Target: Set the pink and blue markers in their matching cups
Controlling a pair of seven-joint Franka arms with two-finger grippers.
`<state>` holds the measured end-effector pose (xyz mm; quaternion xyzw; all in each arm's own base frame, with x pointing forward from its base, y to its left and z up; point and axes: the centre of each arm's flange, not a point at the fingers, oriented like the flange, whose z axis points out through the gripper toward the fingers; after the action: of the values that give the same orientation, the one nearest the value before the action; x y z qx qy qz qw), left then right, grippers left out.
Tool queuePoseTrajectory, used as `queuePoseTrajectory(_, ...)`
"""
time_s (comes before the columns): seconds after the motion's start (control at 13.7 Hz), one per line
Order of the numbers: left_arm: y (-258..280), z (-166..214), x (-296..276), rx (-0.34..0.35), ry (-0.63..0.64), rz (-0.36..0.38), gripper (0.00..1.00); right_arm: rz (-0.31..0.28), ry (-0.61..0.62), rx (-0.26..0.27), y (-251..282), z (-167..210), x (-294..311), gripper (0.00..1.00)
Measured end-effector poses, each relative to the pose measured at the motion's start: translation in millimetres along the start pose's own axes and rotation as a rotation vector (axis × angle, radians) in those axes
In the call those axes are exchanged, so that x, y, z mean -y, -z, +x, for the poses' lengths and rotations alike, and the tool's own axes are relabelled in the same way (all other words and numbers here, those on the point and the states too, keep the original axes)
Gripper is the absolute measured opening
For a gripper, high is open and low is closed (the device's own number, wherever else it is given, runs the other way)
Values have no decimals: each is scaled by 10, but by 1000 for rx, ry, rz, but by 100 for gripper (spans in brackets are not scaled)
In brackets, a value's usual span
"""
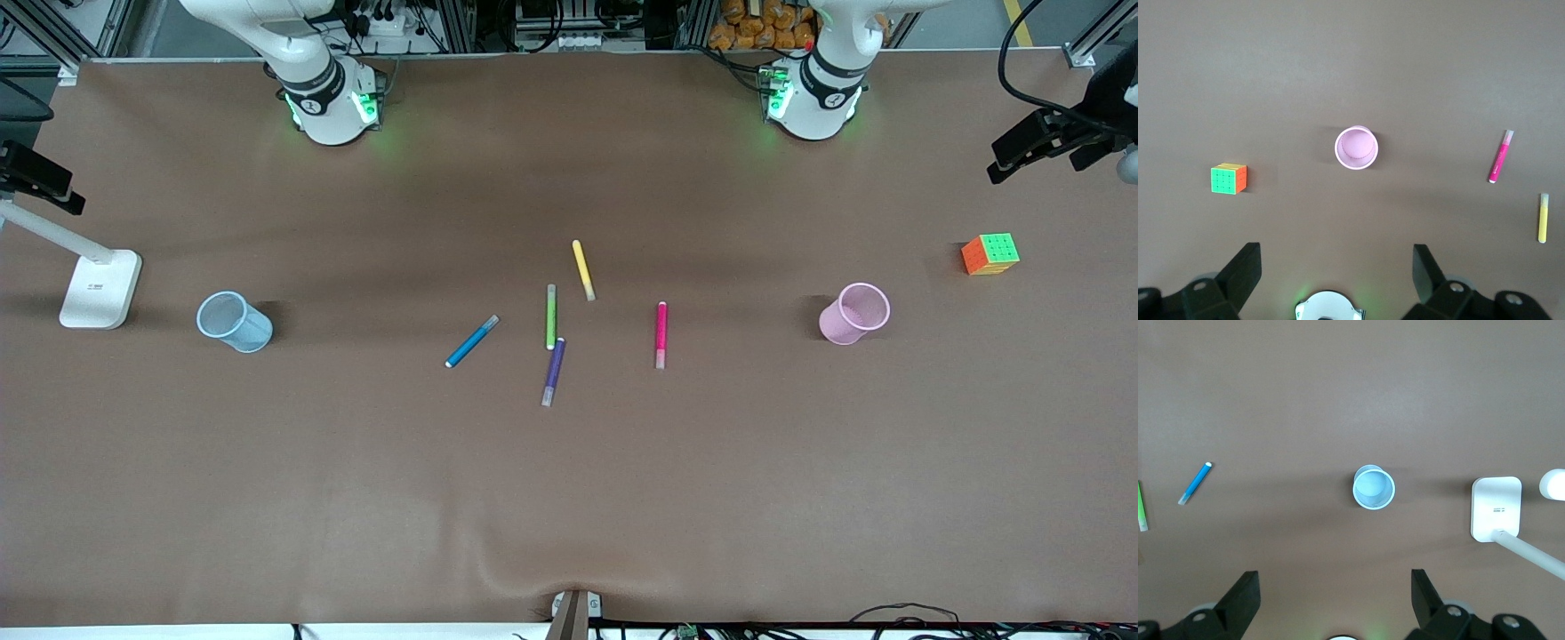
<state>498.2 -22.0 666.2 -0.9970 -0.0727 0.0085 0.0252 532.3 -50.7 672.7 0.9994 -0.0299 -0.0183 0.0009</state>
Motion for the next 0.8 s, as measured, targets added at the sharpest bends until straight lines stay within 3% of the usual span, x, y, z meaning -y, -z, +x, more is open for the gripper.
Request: queuePoseTrajectory(0.8,-183,121,-30,57,-4,9,100,3,-3,-5,4,6,6,100)
